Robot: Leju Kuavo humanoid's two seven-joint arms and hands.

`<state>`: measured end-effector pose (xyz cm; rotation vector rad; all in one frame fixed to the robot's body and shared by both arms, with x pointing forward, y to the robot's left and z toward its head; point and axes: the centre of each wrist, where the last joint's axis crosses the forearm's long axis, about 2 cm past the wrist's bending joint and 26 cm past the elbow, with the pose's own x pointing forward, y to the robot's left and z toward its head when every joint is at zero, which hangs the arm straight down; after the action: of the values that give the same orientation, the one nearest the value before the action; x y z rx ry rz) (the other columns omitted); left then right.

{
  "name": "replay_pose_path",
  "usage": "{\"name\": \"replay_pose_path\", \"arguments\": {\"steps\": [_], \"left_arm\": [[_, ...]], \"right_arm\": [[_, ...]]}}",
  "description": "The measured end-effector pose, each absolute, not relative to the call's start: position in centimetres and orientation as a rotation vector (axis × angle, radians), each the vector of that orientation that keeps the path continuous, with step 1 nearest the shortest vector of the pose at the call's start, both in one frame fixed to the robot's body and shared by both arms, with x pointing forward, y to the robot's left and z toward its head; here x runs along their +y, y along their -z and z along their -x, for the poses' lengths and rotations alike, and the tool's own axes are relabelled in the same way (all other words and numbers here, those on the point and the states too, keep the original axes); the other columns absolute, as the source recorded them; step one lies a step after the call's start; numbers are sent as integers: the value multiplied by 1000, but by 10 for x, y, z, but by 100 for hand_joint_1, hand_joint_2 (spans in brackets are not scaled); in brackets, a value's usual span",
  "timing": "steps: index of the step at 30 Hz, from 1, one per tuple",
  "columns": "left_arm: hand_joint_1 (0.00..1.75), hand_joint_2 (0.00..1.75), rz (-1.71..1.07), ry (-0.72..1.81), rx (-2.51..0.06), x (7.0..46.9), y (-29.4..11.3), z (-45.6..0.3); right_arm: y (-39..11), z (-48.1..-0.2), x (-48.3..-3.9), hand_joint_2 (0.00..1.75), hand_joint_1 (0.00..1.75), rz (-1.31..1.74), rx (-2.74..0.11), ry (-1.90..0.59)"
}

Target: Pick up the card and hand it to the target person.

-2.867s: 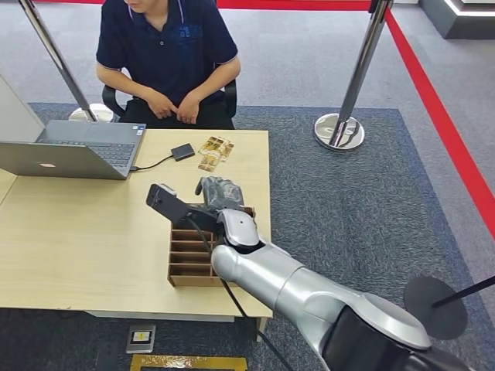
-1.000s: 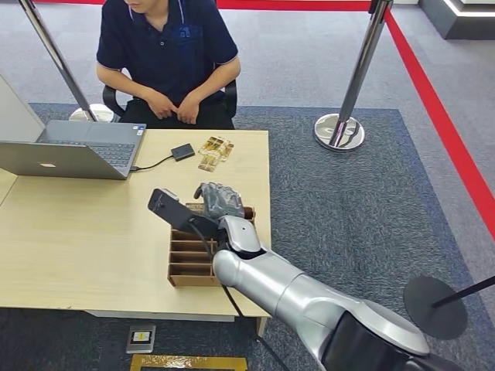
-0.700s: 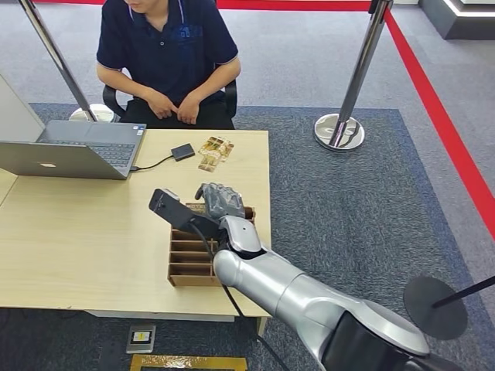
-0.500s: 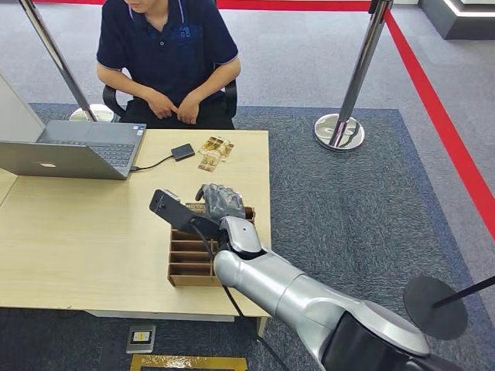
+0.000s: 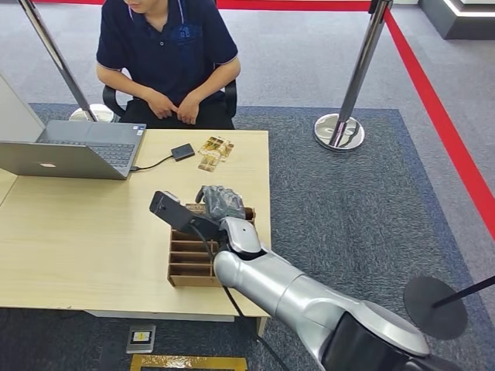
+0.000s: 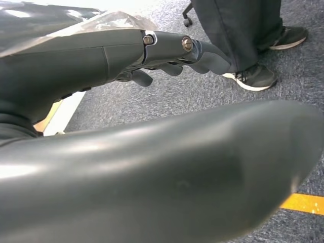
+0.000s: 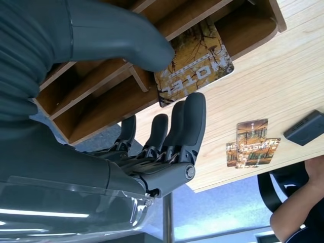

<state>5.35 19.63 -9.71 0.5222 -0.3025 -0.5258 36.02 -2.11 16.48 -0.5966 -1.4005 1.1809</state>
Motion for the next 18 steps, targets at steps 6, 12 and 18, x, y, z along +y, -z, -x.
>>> {"name": "replay_pose_path", "arguments": {"steps": [6, 12, 18], "left_arm": [[0, 0, -521, 527, -306, 196, 97, -53], [0, 0, -518, 528, -307, 196, 97, -53], [0, 0, -518, 528, -309, 196, 97, -53]], "right_arm": [[-164, -360, -22, 175, 89, 600, -1398, -1183], [-163, -361, -23, 175, 92, 603, -1395, -1183], [-162, -361, -24, 175, 94, 607, -1400, -1186]]}}
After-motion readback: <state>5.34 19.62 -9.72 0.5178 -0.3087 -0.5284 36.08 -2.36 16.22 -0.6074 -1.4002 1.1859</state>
